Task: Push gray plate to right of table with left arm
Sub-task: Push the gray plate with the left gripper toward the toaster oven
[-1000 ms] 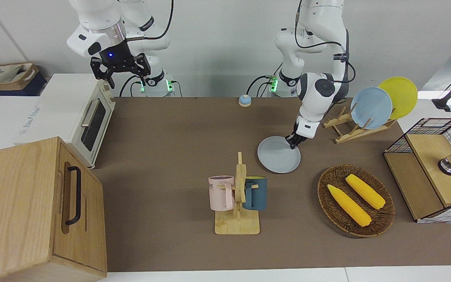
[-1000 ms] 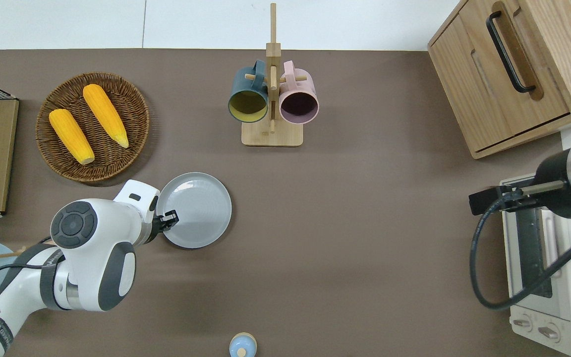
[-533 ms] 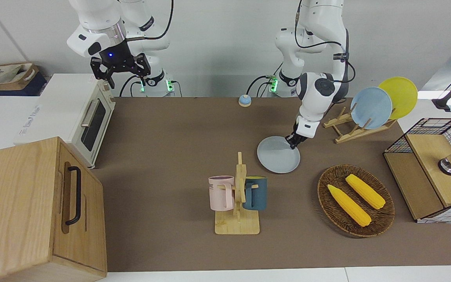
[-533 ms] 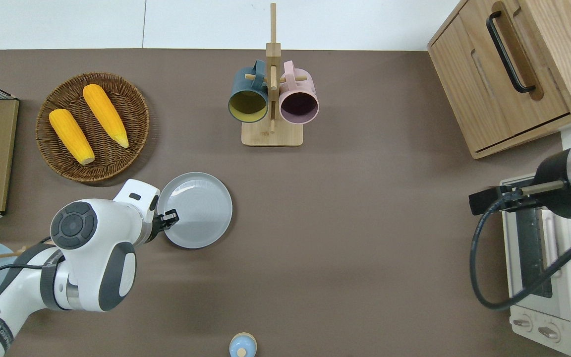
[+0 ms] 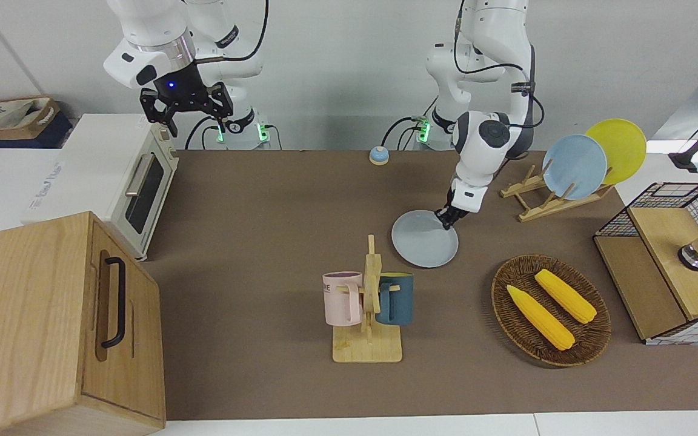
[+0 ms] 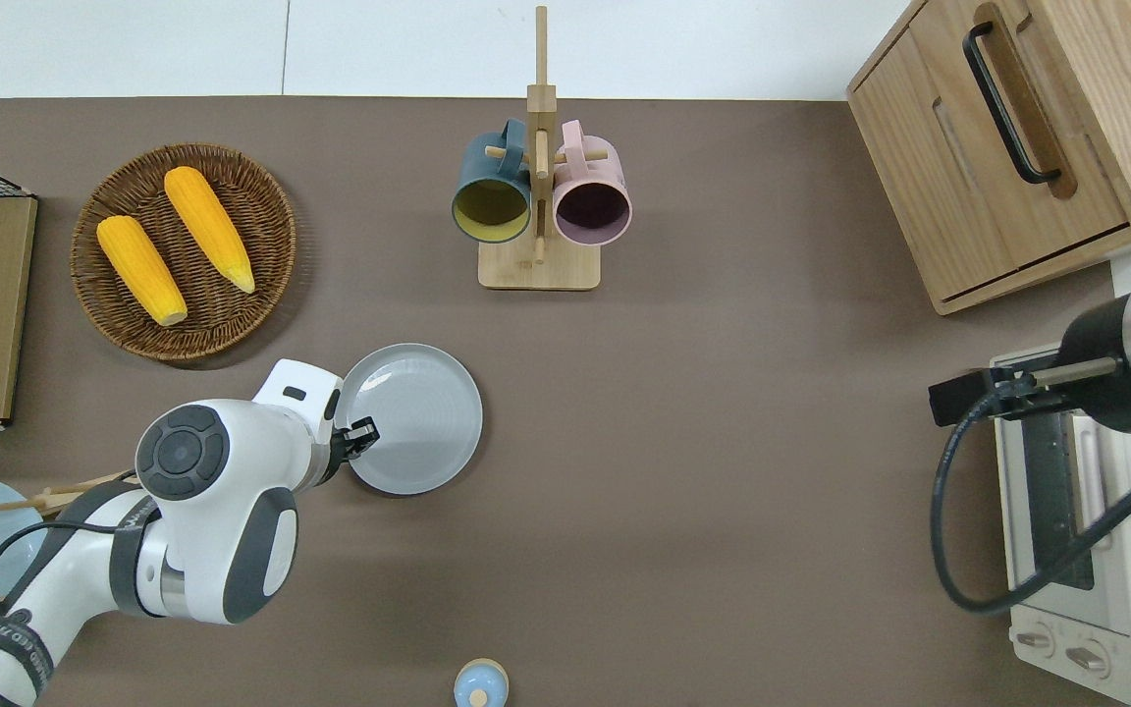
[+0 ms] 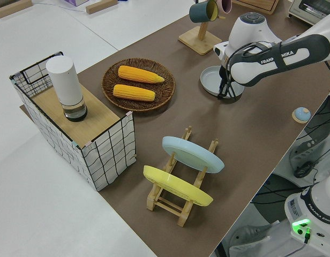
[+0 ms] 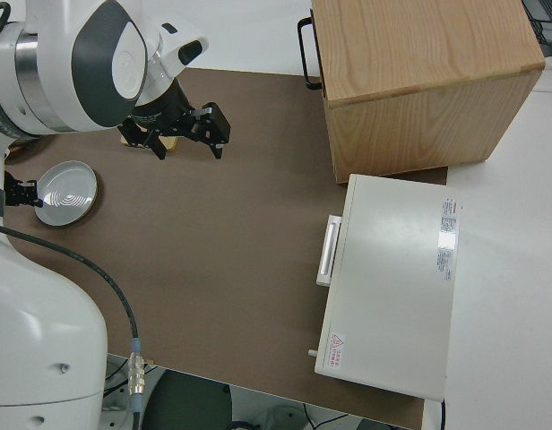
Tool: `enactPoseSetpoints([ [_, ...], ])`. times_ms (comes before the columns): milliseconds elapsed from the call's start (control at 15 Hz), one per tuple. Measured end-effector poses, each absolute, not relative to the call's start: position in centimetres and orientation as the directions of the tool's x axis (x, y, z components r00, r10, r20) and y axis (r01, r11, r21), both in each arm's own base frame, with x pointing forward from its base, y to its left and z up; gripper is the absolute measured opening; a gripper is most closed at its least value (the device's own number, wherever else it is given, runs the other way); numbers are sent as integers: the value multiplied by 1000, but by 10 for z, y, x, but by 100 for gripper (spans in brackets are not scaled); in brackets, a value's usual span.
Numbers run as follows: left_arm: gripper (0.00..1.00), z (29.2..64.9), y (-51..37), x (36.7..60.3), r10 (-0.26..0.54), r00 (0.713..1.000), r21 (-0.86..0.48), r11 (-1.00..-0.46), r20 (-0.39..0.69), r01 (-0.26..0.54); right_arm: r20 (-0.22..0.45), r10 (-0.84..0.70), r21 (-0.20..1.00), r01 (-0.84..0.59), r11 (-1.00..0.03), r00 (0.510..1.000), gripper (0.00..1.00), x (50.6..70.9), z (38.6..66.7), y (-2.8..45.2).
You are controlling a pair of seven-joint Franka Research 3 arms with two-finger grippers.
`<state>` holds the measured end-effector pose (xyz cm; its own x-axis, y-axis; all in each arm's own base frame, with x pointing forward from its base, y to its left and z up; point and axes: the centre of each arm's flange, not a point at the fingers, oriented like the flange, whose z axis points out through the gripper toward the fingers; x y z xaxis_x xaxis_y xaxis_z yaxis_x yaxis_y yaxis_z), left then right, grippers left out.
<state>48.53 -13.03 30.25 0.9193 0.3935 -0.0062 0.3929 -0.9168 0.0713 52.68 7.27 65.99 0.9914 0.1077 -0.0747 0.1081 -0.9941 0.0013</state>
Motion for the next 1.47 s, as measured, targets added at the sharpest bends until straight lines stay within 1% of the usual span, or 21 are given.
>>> enactPoseSetpoints([
  [800,5,303,-207,459,453,891,72,-889,-20,453,-75,108,1,108,-994,991,99,527,660,73],
  [1467,5,302,-304,437,517,855,85,-851,-35,518,-75,108,1,108,-994,991,99,527,660,73],
])
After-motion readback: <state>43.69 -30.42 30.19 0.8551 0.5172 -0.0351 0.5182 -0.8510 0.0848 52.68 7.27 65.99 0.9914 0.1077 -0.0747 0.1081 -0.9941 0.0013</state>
